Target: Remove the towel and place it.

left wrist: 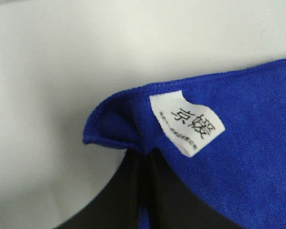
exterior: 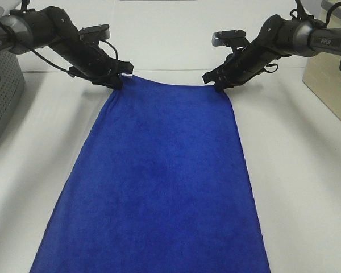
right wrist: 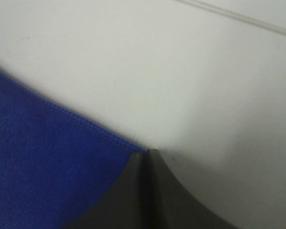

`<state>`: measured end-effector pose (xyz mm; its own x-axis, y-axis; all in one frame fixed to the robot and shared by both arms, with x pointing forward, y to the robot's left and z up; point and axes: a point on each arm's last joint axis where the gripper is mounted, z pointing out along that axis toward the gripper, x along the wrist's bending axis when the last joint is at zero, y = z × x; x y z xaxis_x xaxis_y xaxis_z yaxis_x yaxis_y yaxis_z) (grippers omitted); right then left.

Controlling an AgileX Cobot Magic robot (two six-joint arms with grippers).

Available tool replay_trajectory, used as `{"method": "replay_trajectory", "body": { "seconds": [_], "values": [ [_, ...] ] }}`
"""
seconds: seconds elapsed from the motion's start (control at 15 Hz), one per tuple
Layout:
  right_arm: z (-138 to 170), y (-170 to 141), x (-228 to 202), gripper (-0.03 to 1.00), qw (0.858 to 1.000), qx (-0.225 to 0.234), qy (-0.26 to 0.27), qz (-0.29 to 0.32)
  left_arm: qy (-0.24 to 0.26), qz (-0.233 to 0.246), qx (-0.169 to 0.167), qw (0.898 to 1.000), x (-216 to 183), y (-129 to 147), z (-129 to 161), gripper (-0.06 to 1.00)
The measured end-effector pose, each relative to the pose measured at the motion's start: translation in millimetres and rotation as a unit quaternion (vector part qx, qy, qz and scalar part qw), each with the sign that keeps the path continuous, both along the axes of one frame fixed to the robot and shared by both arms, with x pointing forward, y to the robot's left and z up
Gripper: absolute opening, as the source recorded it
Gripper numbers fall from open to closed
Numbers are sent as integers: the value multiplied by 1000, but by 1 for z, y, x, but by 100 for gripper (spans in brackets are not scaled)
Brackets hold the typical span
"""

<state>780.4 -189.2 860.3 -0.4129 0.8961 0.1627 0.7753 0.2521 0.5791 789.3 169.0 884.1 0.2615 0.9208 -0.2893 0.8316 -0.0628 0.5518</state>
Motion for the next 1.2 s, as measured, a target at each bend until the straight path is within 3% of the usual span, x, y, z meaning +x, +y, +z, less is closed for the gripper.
{"method": "replay_trajectory", "body": {
  "seconds": [0.53, 1.2],
  "values": [
    [20, 7, 20, 2, 985, 39, -167, 23, -150, 34, 16, 988, 22, 6, 14, 2],
    [31, 12, 25, 2, 963, 56, -257, 59, -182, 45, 30, 982, 27, 9, 6, 2]
  ]
}}
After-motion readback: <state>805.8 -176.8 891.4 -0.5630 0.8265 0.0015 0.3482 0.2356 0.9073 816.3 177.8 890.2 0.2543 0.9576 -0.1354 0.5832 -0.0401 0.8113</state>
